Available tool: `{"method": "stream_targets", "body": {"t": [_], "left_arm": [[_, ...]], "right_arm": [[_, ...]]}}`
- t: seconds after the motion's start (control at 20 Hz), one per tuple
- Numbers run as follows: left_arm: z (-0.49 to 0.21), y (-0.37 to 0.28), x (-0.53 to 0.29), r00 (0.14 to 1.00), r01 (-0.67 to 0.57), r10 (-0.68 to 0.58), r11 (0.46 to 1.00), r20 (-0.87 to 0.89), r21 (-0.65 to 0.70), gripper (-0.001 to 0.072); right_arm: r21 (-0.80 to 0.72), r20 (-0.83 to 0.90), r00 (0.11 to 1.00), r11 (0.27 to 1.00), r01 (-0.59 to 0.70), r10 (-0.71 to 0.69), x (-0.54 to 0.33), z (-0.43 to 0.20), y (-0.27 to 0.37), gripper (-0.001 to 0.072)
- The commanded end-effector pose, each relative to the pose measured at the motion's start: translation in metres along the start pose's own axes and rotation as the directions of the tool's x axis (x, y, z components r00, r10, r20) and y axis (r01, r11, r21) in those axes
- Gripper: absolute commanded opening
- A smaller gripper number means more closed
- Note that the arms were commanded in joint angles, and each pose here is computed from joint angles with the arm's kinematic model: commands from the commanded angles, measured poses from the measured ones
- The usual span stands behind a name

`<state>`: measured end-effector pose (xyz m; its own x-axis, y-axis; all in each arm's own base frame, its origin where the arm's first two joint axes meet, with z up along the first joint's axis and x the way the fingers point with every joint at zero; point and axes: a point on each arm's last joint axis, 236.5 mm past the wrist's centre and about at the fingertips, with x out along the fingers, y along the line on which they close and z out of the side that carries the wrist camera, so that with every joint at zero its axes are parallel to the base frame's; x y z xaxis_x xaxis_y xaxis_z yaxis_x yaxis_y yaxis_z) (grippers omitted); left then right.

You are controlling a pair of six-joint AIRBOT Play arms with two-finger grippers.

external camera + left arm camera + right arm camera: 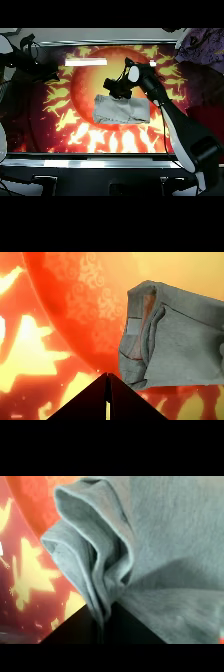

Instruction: Fold the clothes and pants, and hang the long-sleeved shirts on hangers.

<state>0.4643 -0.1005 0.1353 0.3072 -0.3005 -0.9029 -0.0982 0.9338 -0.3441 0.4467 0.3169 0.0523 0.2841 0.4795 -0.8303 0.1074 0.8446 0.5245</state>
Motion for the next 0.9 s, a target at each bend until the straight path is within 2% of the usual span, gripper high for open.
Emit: {"method": "stream_targets", "body": {"t": [0.0, 0.3, 0.35, 0.4, 0.45, 0.5, 0.6, 0.75, 0.85], "left_arm": [[-0.005, 0.006, 0.006, 1.0, -0.013, 0.013, 1.0, -0.025, -0.006, 0.0015], [-0.006, 0.007, 0.007, 1.0, -0.014, 0.014, 1.0, -0.027, 0.007, 0.0015], [-0.006, 0.007, 0.007, 1.0, -0.014, 0.015, 1.0, -0.027, 0.007, 0.0015], [-0.006, 0.007, 0.007, 1.0, -0.014, 0.015, 1.0, -0.027, 0.007, 0.0015], [-0.006, 0.007, 0.007, 1.0, -0.014, 0.015, 1.0, -0.027, 0.007, 0.0015], [-0.006, 0.007, 0.007, 1.0, -0.014, 0.014, 1.0, -0.027, 0.007, 0.0016], [-0.006, 0.007, 0.007, 1.0, -0.014, 0.014, 1.0, -0.027, 0.007, 0.0015], [-0.006, 0.007, 0.007, 1.0, -0.014, 0.015, 1.0, -0.027, 0.007, 0.0016], [-0.006, 0.008, 0.007, 1.0, -0.015, 0.015, 1.0, -0.027, 0.007, 0.0016]], "right_arm": [[0.015, -0.023, 1.0, 1.0, 0.005, -0.005, 0.037, -0.012, 0.004, 0.0032], [-0.006, -0.081, 0.996, 1.0, 0.024, -0.025, 0.053, -0.036, 0.007, 0.0039], [-0.012, -0.087, 0.996, 1.0, 0.025, -0.026, 0.054, -0.04, 0.009, 0.0121], [-0.001, -0.108, 0.994, 1.0, 0.015, -0.015, 0.053, -0.044, 0.011, 0.0255], [-0.001, -0.136, 0.991, 1.0, 0.001, -0.001, 0.049, -0.05, 0.014, 0.0354], [-0.019, -0.163, 0.987, 1.0, -0.011, 0.008, 0.044, -0.056, 0.016, 0.0412], [-0.056, -0.179, 0.984, 0.998, -0.017, 0.007, 0.021, -0.058, 0.016, 0.0437], [-0.103, -0.129, 0.992, 0.994, -0.022, 0.008, -0.037, -0.038, 0.008, 0.0437], [-0.082, -0.043, 0.999, 0.996, -0.033, 0.029, -0.09, -0.006, -0.01, 0.0554]]}}
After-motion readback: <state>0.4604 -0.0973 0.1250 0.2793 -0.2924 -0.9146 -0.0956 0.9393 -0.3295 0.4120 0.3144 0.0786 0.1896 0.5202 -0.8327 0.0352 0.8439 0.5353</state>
